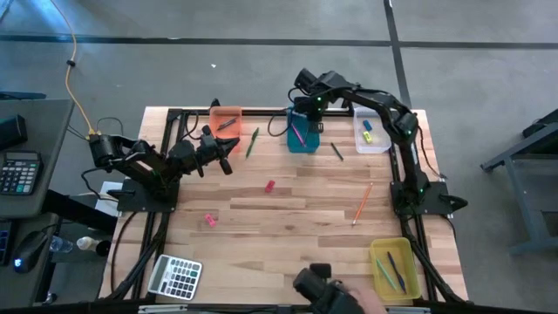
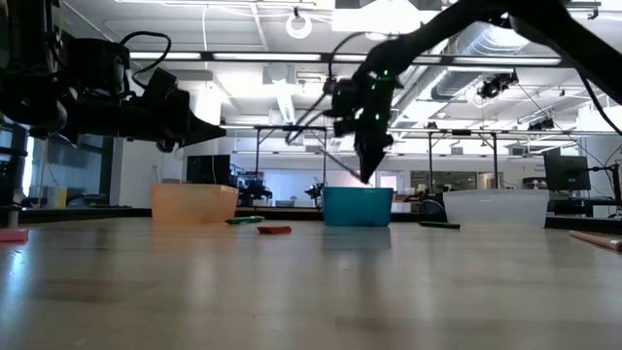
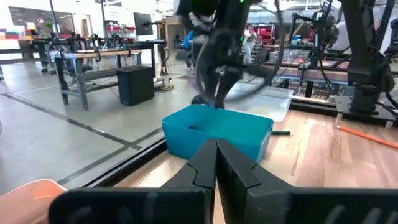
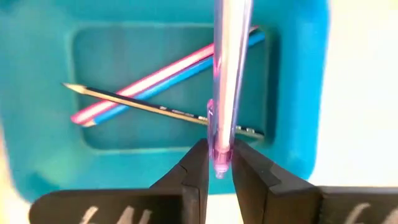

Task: Sort crayons/erasers/pens/pencils in bins
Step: Put the purple pen into the yellow transparent bin from the blue bin

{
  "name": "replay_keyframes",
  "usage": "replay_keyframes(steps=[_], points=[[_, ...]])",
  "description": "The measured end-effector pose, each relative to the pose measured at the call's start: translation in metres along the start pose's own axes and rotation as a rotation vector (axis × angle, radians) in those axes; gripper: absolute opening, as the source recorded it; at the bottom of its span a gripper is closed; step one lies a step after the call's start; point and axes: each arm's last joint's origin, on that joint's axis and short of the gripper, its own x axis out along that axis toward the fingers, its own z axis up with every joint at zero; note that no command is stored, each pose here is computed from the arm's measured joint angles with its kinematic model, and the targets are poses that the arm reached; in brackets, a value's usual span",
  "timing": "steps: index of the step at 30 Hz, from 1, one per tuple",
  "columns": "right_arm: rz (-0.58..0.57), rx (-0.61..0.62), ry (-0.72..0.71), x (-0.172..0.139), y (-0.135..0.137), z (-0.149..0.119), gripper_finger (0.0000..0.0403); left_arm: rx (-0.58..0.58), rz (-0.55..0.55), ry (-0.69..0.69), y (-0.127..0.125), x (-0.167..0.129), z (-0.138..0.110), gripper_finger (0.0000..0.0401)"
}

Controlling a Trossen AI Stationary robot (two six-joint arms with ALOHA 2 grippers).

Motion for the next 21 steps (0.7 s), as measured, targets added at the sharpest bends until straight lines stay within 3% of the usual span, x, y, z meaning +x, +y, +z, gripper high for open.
replay_keyframes(steps=[4,10,16,21], points=[[0.033,0.145,-0.004,-0.022,0.017,0.003,0.0046,-0.016,0.0,0.001,0.0,0.0,0.0,0.0],[0.26,0.456,0.085,-0.04,0.049,-0.002,0.0046,-0.016,0.0,0.034,0.0,0.0,-0.003,0.0],[0.291,0.563,0.247,-0.04,0.1,-0.008,0.0045,-0.015,0.0,0.06,0.0,-0.002,-0.007,0.0],[0.286,0.696,0.36,-0.048,0.157,-0.033,0.0045,-0.014,0.001,0.079,0.0,-0.007,-0.01,0.0]])
